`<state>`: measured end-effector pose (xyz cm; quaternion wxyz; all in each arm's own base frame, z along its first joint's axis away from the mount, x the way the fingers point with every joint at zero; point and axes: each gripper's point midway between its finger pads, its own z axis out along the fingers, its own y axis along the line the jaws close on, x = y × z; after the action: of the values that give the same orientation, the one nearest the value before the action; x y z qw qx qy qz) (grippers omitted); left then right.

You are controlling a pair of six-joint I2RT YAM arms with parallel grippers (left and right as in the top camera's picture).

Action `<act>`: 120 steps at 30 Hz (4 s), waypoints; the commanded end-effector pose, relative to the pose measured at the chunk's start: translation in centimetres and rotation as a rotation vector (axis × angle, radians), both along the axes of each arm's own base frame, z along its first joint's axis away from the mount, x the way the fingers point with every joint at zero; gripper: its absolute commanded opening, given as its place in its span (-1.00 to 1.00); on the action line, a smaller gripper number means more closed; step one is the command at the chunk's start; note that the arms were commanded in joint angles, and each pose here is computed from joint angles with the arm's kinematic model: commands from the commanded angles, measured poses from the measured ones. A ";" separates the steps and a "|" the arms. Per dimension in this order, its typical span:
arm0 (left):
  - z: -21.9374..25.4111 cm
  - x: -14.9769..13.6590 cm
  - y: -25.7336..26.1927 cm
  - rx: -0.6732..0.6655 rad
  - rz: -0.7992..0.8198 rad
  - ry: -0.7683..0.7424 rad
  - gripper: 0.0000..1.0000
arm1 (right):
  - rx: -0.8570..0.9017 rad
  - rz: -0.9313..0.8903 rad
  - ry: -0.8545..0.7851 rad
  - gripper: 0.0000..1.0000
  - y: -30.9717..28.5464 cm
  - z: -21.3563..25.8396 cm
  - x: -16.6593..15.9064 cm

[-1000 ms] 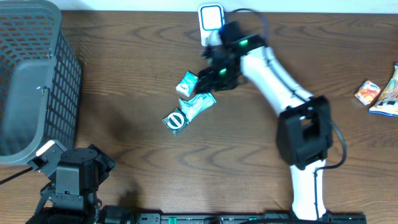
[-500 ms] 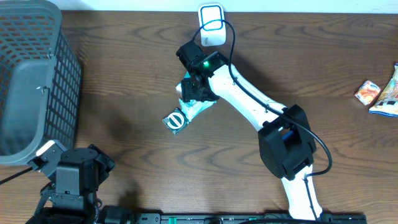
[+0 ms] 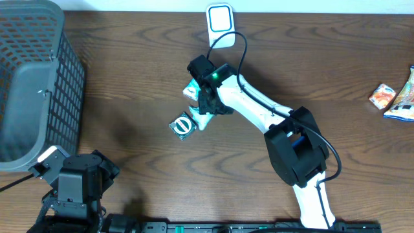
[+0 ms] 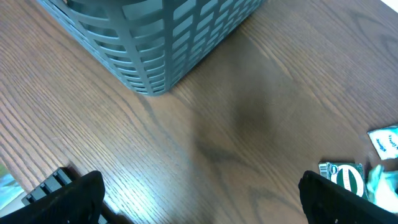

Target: Scan the item barcode

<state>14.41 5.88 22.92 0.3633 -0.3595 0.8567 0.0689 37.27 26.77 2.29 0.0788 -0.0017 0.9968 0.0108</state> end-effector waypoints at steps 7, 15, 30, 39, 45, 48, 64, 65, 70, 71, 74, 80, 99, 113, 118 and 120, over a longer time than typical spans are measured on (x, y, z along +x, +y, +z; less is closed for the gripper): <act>0.1 -0.1 0.3 0.006 0.022 -0.006 0.96 | -0.231 -0.054 0.027 0.22 -5.8 -0.6 -0.8; 0.1 -0.1 0.3 0.006 0.022 -0.006 0.95 | -0.256 0.012 0.102 0.44 -8.1 2.6 -1.4; 0.1 -0.1 0.3 0.006 0.022 -0.006 0.96 | -0.232 0.108 0.055 0.69 -4.9 5.4 -2.5; 0.1 -0.1 0.3 0.006 0.022 -0.005 0.96 | -0.363 0.023 -0.140 0.71 -3.7 5.8 -2.2; 0.1 -0.1 0.3 0.006 0.022 -0.006 0.96 | -0.315 0.033 -0.194 0.78 -2.0 3.5 -1.8; 0.1 -0.1 0.3 0.006 0.022 -0.006 0.96 | -0.315 0.027 -0.195 0.82 -2.2 2.5 -1.9; 0.1 -0.1 0.3 0.006 0.022 -0.005 0.96 | -0.369 -0.020 -0.179 0.50 -4.9 -1.7 -3.4; 0.1 -0.1 0.3 0.006 0.022 -0.006 0.96 | -0.373 -0.027 -0.172 0.36 -5.1 -1.8 -3.6; 0.1 -0.1 0.3 0.006 0.022 -0.006 0.96 | -0.376 -0.024 -0.147 -0.05 -5.3 -1.9 -4.1; 0.1 -0.1 0.3 0.006 0.022 -0.006 0.96 | -0.373 -0.023 -0.139 -0.20 -5.2 -2.0 -4.2; 0.1 -0.1 0.3 0.006 0.022 -0.006 0.96 | -0.347 -0.029 -0.106 -0.67 -5.0 -1.4 -4.4; 0.1 -0.1 0.3 0.006 0.022 -0.006 0.96 | -0.125 0.077 -0.017 -0.92 -2.4 2.2 -3.5; 0.1 -0.1 0.3 0.006 0.022 -0.006 0.96 | 0.784 0.493 0.180 -0.98 -3.8 11.3 -6.2; 0.1 -0.1 0.3 0.006 0.022 -0.006 0.95 | 1.176 0.365 0.133 -0.97 -4.7 6.2 -8.0; 0.1 -0.1 0.3 0.006 0.022 -0.006 0.96 | 0.965 0.147 0.178 -0.94 -7.2 1.3 -7.2; 0.1 -0.1 0.3 0.006 0.022 -0.005 0.96 | 0.887 0.098 0.179 -0.70 -8.3 0.1 -6.8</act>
<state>14.41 5.88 22.92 0.3632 -0.3595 0.8568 0.0690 29.59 20.46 4.41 0.0010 -0.0885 0.8622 0.4988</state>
